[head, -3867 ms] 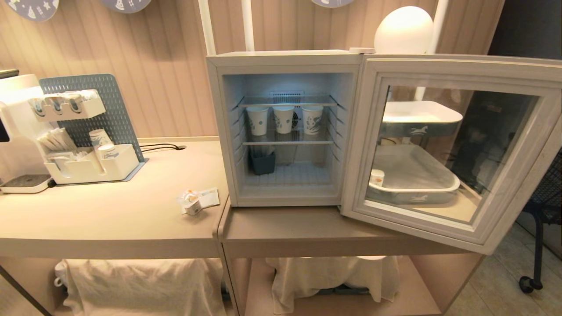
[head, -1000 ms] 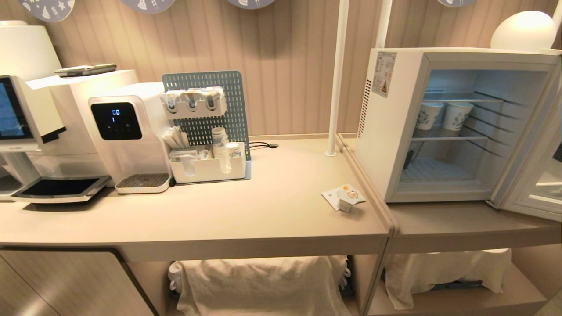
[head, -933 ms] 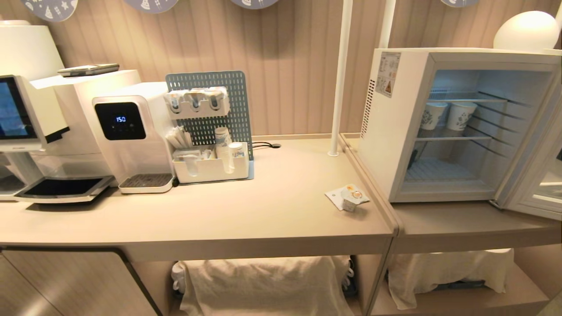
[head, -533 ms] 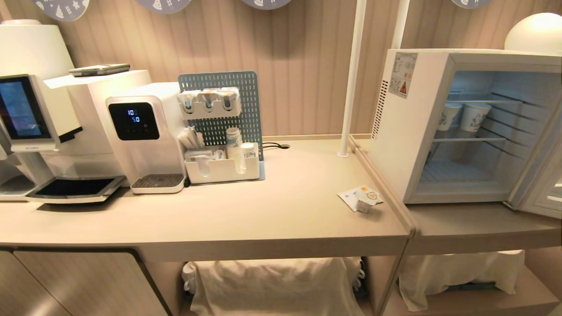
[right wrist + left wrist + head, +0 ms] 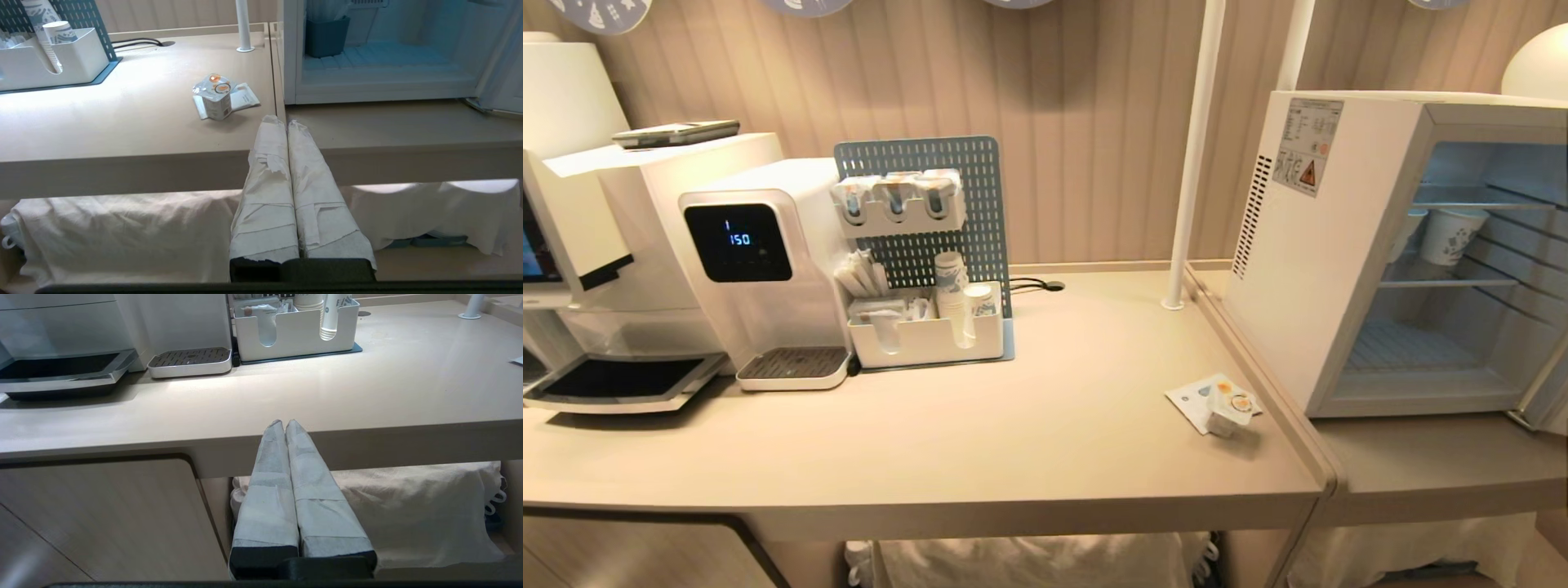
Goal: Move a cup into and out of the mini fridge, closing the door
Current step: Put the yoghurt in the freezer
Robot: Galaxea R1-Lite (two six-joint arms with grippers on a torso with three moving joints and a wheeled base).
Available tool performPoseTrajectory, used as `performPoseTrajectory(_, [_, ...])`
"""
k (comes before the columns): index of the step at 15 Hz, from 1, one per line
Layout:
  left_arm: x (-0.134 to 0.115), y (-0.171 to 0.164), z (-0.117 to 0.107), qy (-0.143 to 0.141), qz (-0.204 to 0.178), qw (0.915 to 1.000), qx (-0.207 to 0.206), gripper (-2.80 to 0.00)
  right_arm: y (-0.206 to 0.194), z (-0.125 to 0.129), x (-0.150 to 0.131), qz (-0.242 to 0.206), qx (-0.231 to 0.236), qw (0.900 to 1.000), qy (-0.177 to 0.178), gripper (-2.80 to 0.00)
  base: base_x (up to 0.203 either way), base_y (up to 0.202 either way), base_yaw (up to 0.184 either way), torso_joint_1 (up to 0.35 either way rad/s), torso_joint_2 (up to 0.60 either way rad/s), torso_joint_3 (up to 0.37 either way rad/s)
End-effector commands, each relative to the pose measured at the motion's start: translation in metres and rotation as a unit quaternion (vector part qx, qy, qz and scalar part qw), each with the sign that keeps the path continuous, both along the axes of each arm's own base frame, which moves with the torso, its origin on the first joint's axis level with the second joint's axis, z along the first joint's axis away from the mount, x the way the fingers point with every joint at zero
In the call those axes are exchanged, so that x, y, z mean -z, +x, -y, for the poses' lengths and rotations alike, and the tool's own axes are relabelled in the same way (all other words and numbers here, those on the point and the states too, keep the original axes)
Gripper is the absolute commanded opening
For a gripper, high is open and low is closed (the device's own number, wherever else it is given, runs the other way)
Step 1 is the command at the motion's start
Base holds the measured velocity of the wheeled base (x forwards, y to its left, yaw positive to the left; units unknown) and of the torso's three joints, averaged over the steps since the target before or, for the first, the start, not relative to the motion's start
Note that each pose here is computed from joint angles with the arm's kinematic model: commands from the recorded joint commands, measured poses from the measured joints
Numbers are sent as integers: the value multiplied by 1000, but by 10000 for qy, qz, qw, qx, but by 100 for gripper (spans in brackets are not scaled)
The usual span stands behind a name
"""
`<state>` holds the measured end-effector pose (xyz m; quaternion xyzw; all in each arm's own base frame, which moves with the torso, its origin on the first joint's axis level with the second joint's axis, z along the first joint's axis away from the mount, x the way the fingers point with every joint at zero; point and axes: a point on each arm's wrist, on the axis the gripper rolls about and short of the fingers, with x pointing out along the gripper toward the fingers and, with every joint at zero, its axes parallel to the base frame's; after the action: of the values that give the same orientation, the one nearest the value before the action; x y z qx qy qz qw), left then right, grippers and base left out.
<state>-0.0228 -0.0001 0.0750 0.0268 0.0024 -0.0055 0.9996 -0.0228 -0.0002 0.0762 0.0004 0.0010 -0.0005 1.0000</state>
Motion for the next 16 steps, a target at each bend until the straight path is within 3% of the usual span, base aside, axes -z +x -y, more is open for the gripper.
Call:
performPoseTrajectory(1, [0, 0, 0, 0, 10, 10000, -1, -280, 0, 0, 0, -2, 2, 10000, 7, -280, 99, 0, 1, 8, 8, 2])
performPoseTrajectory(4, [0, 0, 0, -9, 17, 10000, -8, -280, -5, 0, -20, 201, 22, 9998, -48, -280, 0, 0, 0, 0, 0, 0])
performPoseTrajectory(6, [0, 0, 0, 6, 18, 10000, -1, -280, -17, 0, -78, 447, 22, 9990, -5, -280, 0, 0, 0, 0, 0, 0])
performPoseTrajectory(7, [0, 0, 0, 8, 18, 10000, -8, -280, -11, 0, -99, 236, 4, 9997, 36, -280, 0, 0, 0, 0, 0, 0])
performPoseTrajectory(9, [0, 0, 0, -15, 18, 10000, -9, -280, 31, -1, -126, -860, -186, 9961, 108, -280, 0, 0, 0, 0, 0, 0])
performPoseTrajectory(11, [0, 0, 0, -15, 18, 10000, -2, -280, 86, -3, -128, -2112, -569, 9756, 192, -280, 0, 0, 0, 0, 0, 0])
performPoseTrajectory(13, [0, 0, 0, -19, 18, 10000, -12, -280, 138, -6, -110, -3202, -902, 9427, 274, -280, 0, 0, 0, 0, 0, 0])
performPoseTrajectory(15, [0, 0, 0, -23, 18, 10000, -16, -280, 182, -10, -76, -3938, -1158, 9113, 337, -280, 0, 0, 0, 0, 0, 0])
performPoseTrajectory(16, [0, 0, 0, -23, 18, 10000, -16, -280, 198, -13, -59, -4124, -1271, 9014, 341, -280, 0, 0, 0, 0, 0, 0])
